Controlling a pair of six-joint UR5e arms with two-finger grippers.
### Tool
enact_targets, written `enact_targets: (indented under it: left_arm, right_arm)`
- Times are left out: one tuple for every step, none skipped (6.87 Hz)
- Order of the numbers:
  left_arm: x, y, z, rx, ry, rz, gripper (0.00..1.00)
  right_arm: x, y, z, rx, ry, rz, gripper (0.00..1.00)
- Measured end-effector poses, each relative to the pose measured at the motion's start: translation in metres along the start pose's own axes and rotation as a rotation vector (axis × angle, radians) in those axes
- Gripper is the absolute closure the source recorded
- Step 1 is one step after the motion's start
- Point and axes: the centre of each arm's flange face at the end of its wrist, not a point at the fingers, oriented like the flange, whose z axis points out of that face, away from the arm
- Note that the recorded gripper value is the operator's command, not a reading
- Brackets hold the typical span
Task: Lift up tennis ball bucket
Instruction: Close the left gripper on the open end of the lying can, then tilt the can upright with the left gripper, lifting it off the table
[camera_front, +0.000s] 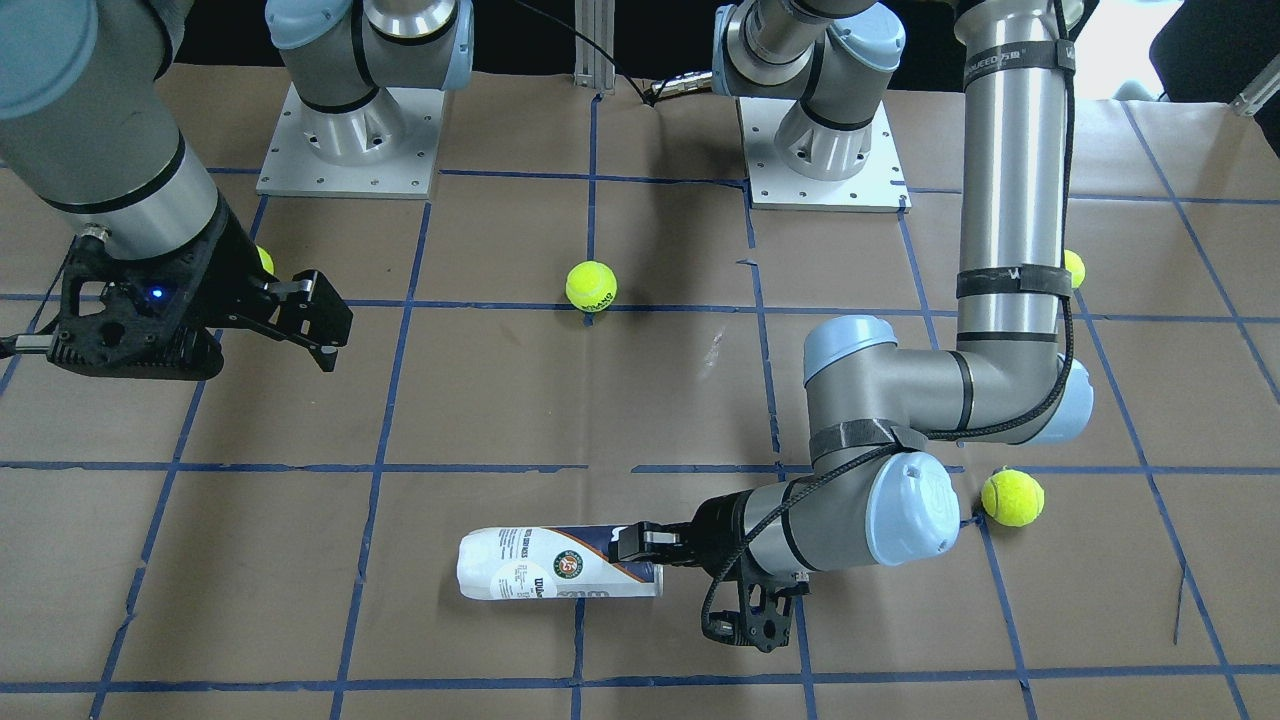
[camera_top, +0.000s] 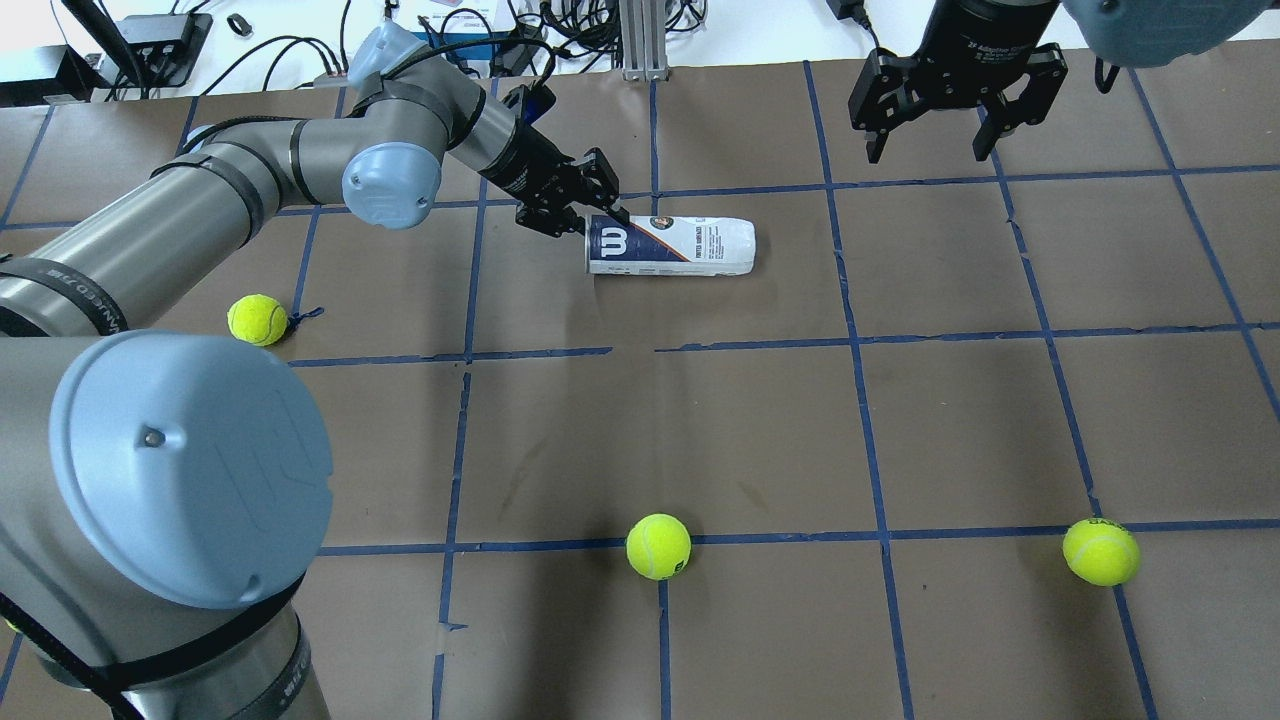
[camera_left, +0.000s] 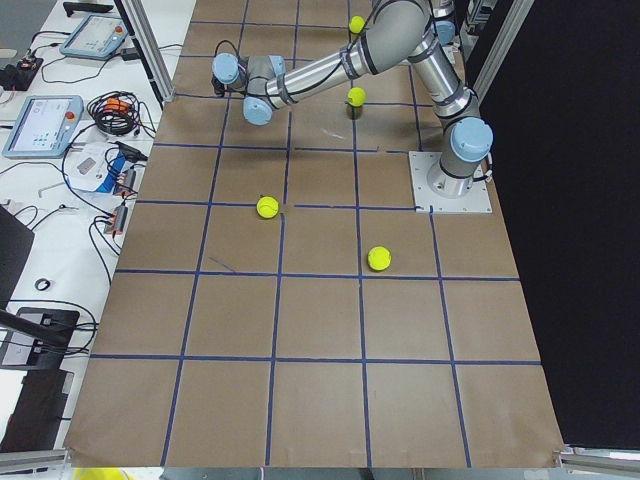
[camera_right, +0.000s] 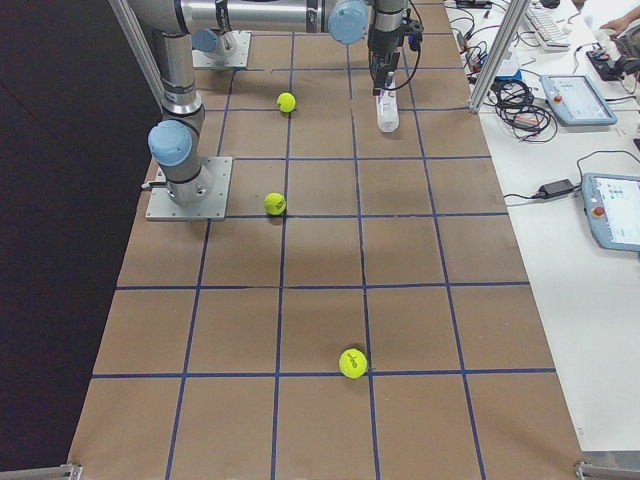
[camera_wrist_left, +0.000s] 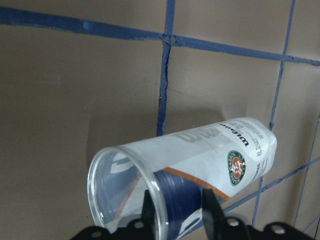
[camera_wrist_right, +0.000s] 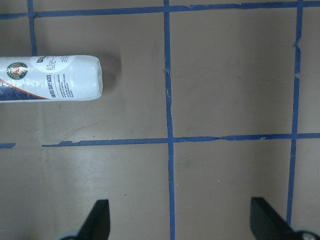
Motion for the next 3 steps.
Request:
enact_targets:
  left_arm:
    - [0.008, 0.002, -0.009, 0.014, 0.002, -0.015, 1.0]
    - [0.022, 0.008, -0.026, 0.034, 0.013, -0.042, 0.99]
    - [0.044, 0.017, -0.051, 0.059, 0.043, -0.078, 0.99]
  right_arm:
    - [0.0, 0.0, 0.001, -0.001, 0.001, 0.001, 0.0]
    - [0.0, 0.0, 0.001, -0.001, 0.001, 0.001, 0.0]
    - [0.0, 0.0, 0.002, -0.001, -0.001, 0.001, 0.0]
